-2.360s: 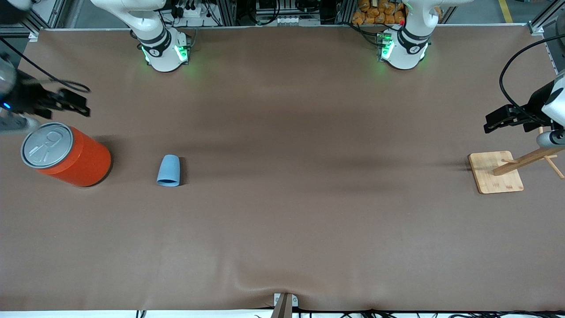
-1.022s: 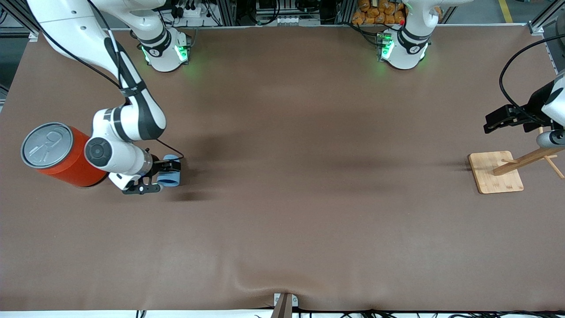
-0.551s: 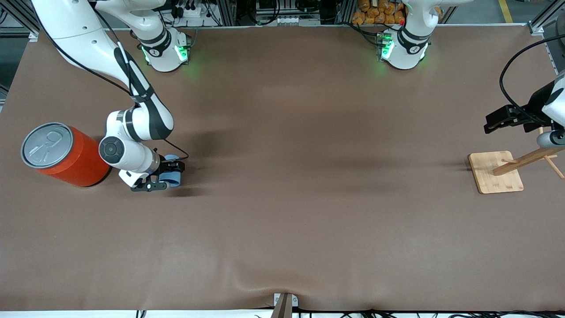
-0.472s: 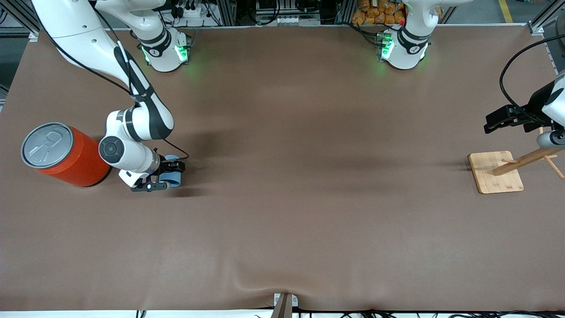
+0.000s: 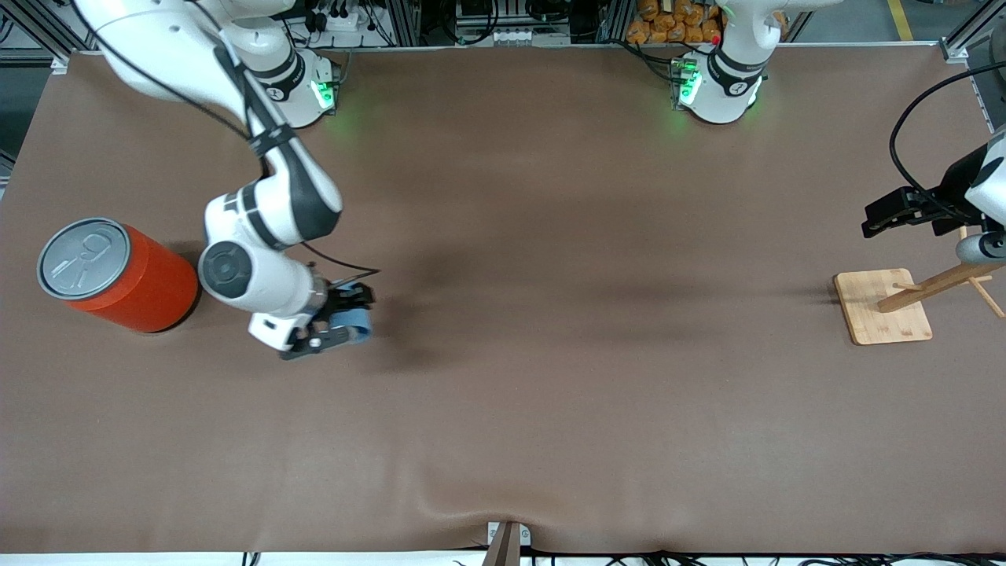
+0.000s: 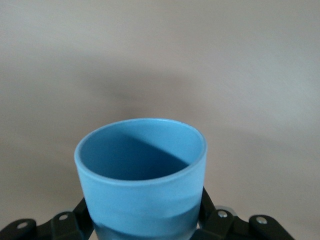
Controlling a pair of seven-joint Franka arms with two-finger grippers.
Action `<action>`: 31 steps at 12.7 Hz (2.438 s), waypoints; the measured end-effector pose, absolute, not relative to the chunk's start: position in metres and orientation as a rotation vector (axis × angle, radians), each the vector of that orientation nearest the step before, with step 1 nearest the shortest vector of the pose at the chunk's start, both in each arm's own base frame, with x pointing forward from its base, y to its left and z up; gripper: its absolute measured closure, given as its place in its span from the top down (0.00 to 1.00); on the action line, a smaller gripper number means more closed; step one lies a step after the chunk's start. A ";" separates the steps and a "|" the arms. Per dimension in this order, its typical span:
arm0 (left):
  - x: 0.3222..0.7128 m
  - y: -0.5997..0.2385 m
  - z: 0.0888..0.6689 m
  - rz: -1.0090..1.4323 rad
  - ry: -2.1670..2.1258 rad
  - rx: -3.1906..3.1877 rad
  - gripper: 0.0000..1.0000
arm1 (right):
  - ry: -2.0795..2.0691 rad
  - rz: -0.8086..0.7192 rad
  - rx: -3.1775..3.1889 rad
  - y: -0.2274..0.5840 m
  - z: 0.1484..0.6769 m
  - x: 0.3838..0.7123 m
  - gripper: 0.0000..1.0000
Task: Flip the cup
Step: 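Lift the blue cup with the right gripper and carry it toward mid-table, then reach the left gripper toward the cup held by the right gripper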
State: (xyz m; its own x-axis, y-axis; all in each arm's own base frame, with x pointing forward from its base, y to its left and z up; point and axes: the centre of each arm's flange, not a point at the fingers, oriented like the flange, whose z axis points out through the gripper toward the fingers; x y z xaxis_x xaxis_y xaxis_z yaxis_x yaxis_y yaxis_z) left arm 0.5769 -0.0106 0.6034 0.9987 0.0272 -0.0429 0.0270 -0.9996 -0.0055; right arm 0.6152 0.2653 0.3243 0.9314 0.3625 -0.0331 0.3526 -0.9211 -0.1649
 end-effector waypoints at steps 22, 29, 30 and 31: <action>0.577 -0.010 0.602 0.070 -0.045 -3.135 1.00 | -2.178 -0.184 -2.427 0.617 0.203 0.468 0.79; 0.586 0.001 0.579 0.135 -0.075 -3.132 1.00 | -2.167 -0.175 -2.451 0.616 0.194 0.467 1.00; 0.591 0.006 0.567 0.167 -0.088 -3.132 1.00 | -2.165 -0.179 -2.453 0.617 0.196 0.467 1.00; 0.595 0.009 0.557 0.196 -0.101 -3.146 1.00 | -2.162 -0.188 -2.453 0.617 0.198 0.468 1.00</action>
State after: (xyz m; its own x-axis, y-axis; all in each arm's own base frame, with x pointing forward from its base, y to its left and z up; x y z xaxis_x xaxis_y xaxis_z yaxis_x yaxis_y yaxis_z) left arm 0.5949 0.0091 0.5568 0.9902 0.0633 -0.1241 0.0648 -0.9979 0.0081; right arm 0.4682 0.6174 0.1982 0.1259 0.9920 -0.0021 0.9767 -0.1236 0.1753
